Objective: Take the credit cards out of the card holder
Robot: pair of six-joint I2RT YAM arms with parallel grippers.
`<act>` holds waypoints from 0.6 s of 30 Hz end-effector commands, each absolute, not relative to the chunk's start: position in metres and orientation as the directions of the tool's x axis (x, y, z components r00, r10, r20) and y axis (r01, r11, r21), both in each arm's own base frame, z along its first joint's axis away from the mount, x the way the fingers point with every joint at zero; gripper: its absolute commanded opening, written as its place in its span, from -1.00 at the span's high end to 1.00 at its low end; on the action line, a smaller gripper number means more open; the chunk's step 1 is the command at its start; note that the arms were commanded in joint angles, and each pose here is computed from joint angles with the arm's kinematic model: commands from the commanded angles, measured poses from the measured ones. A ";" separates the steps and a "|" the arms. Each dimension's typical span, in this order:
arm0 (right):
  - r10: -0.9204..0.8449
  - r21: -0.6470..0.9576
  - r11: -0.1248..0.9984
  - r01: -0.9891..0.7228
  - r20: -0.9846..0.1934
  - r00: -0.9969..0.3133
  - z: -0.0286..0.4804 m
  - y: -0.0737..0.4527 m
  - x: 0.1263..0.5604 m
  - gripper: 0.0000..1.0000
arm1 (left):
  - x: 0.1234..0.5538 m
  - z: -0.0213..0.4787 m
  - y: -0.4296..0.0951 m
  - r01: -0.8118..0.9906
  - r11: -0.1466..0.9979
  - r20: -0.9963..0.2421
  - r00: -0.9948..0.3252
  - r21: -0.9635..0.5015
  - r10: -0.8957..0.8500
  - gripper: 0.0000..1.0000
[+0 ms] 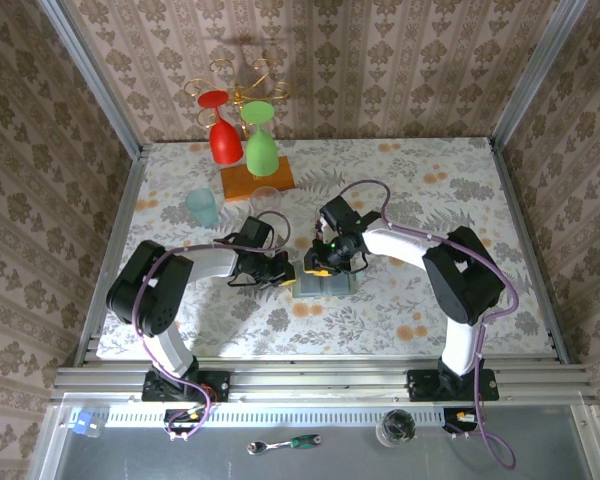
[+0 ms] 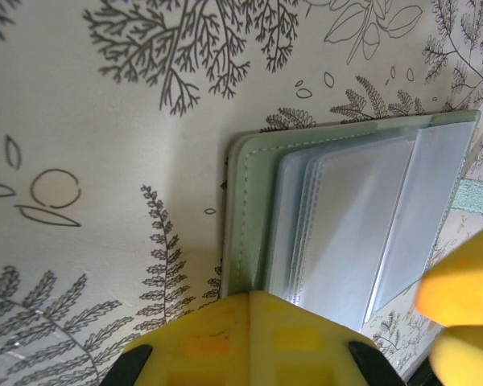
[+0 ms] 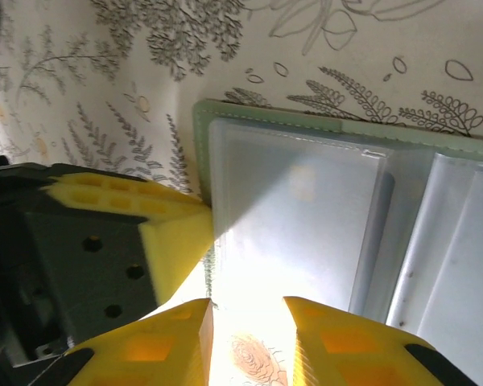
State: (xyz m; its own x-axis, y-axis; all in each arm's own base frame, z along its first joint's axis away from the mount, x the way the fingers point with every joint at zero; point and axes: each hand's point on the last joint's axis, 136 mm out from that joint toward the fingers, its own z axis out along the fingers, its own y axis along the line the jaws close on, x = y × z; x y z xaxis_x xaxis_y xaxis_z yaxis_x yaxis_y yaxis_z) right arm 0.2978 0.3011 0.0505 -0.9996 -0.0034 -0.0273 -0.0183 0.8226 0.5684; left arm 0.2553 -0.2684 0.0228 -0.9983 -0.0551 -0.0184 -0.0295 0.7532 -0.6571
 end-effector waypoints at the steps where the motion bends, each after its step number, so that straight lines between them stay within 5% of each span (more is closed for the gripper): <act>1: -0.005 0.577 0.817 0.004 0.014 -1.000 0.045 0.307 0.292 0.41 | 0.249 0.012 -0.265 -0.060 0.763 0.018 -0.998 -0.644 -0.064 1.00; 18: -0.005 0.562 0.827 0.014 0.032 -0.999 0.032 0.310 0.295 0.38 | 0.249 0.011 -0.264 -0.066 0.759 0.023 -0.997 -0.648 -0.067 1.00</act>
State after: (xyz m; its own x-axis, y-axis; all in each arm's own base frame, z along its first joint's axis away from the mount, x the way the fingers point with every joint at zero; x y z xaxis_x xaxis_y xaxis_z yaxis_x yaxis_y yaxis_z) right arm 0.2930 0.3040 0.0315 -0.9998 -0.0089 0.0198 0.0036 0.8314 0.5557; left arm 0.2553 -0.2685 0.0231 -0.9983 -0.0548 -0.0178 -0.0294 0.7505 -0.6602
